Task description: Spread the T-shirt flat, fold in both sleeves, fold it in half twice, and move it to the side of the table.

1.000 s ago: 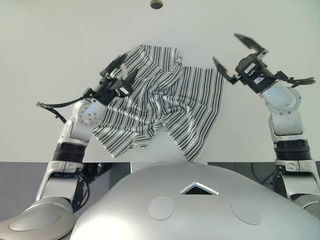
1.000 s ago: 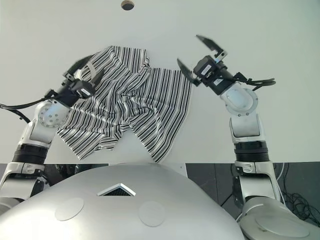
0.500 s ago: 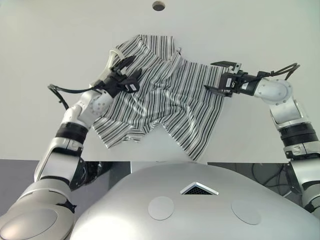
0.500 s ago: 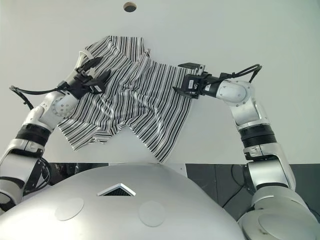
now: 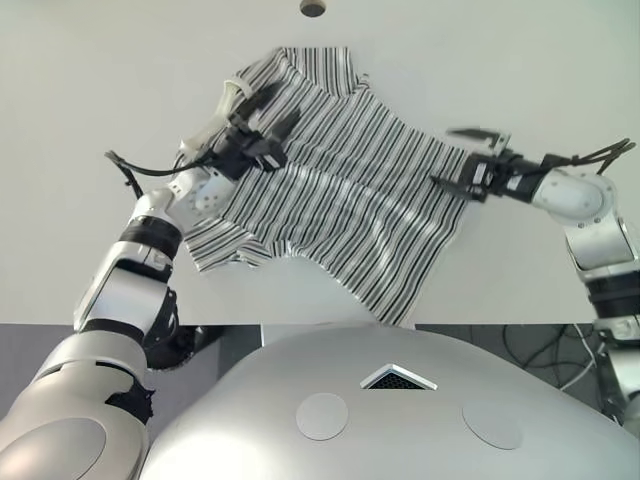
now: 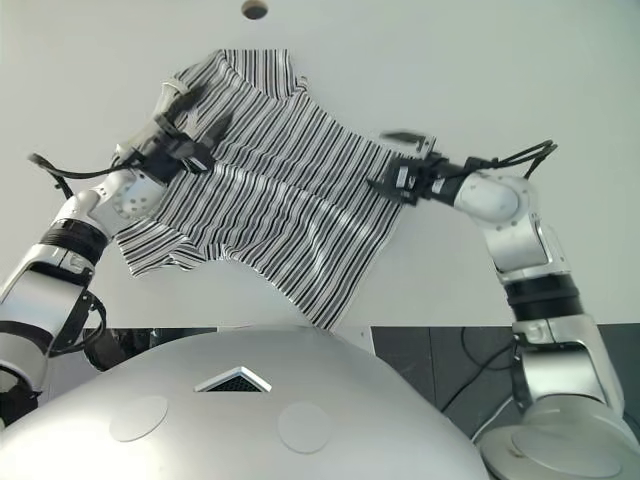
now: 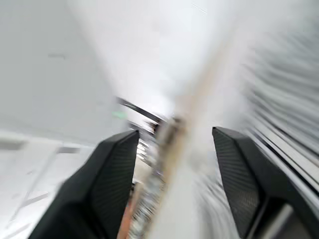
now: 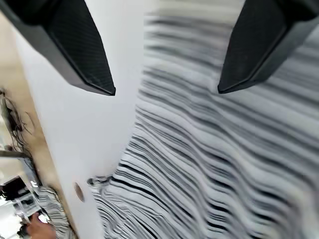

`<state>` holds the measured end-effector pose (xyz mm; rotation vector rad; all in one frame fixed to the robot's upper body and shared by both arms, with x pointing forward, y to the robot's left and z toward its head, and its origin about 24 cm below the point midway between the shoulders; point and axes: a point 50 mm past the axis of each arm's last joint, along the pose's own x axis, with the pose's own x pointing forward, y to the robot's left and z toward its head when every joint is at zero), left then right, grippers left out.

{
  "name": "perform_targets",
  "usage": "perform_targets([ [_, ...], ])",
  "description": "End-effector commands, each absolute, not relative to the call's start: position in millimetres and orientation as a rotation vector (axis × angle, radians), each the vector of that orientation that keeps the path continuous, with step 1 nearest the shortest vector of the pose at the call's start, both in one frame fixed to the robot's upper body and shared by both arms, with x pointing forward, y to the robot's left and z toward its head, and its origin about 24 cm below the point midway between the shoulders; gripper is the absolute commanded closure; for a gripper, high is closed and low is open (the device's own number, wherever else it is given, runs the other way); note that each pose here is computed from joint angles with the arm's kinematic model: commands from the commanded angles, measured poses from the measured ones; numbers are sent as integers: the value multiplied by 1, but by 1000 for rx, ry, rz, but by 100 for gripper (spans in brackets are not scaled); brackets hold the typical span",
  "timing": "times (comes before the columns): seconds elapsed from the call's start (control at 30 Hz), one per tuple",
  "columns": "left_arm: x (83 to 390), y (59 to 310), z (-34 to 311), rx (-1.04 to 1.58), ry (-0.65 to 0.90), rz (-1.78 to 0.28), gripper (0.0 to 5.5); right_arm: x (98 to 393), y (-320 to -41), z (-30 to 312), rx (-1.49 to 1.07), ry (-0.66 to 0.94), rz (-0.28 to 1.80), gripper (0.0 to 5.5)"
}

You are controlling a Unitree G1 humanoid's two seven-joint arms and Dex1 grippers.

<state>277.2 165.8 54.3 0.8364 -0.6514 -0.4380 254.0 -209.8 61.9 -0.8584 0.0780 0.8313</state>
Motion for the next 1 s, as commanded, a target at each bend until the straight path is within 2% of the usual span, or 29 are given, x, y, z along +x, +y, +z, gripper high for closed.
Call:
perform_targets([
  [0.03,265,183,122,600,-866,-195,280,294,-193,114,-683,-240,589,164],
  [0.1,255,184,130,547,-856,-184,280,301,-171,124,-606,-314,616,164],
  [0.2,246,176,121,557,-773,-276,280,311,-136,112,-596,-285,749,164],
  [0.33,245,176,126,497,-739,-276,280,328,-99,68,-772,-117,958,164],
  [0.47,249,180,128,465,-712,-230,280,337,-90,29,-994,66,1062,164],
  [0.57,248,175,115,505,-638,-313,280,344,-78,29,-1052,87,1076,164],
  [0.7,233,154,89,578,-541,-547,280,352,-59,39,-1051,79,1066,164],
  [0.77,229,151,82,613,-517,-598,280,354,-61,39,-1089,106,1070,164],
  [0.87,229,157,80,626,-490,-584,280,349,-77,34,-1152,206,1219,164],
  [1.0,233,167,91,589,-531,-486,280,355,-86,60,-1064,186,1309,164],
])
